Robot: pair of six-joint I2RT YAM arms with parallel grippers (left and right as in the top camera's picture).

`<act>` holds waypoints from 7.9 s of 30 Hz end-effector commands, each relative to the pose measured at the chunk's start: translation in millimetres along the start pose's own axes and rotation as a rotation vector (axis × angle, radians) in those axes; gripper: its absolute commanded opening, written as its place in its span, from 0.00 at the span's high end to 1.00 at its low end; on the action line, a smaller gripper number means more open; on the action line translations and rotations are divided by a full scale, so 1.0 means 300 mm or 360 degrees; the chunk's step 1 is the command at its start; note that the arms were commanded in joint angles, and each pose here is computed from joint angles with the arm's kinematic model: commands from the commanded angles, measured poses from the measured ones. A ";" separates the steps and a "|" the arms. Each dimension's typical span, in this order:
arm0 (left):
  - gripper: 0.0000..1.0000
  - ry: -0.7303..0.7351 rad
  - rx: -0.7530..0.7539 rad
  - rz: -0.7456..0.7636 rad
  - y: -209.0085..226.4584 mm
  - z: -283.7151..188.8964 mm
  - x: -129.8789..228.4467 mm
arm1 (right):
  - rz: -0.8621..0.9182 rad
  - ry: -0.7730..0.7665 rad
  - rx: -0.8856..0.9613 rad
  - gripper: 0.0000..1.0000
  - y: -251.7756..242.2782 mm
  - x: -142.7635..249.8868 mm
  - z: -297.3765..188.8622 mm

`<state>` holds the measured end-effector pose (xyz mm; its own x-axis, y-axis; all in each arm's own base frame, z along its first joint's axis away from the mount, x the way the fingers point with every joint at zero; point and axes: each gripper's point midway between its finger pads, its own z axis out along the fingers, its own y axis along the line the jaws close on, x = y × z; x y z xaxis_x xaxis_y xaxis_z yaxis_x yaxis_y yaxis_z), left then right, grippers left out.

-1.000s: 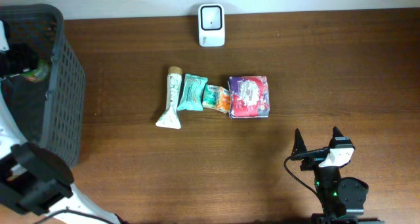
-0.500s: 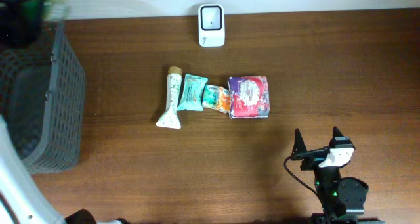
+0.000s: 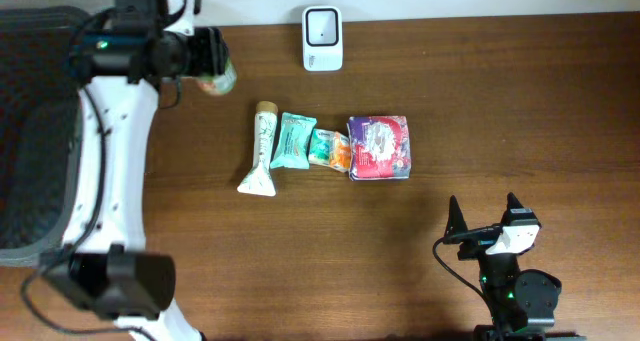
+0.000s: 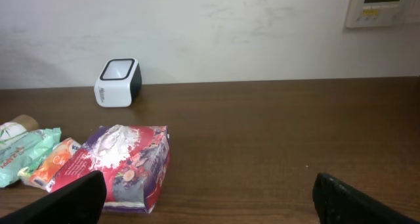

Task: Scan the item barcode
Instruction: 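Carry the green-capped jar out and set it beside the Pantene tube, then reach the right gripper to the pink-purple pack and grasp it, then lift the pink-purple pack with the right gripper and flip it over, then lower the right gripper back onto the pink-purple pack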

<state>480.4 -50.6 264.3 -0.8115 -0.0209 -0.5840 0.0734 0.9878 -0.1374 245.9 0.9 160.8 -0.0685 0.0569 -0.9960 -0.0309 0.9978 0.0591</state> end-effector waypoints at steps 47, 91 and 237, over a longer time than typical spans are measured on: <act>0.01 0.0251 0.0197 -0.0032 -0.124 -0.379 0.124 | 0.0007 0.0004 0.0022 0.01 -0.010 0.010 0.001; 0.01 0.0834 0.0201 -0.0082 -0.130 -0.104 0.416 | -0.0114 -0.0326 -0.0573 0.02 0.247 -0.845 -0.097; 0.01 0.0834 0.0201 -0.0082 -0.130 -0.104 0.416 | 0.0377 0.2113 -0.0050 0.76 -0.005 0.129 0.621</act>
<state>359.8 -85.6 215.6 -0.9954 0.0421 -0.0858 0.0631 0.9639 -0.2588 401.6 54.3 52.0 -0.9961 0.0882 0.0090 0.0781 0.8239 0.5613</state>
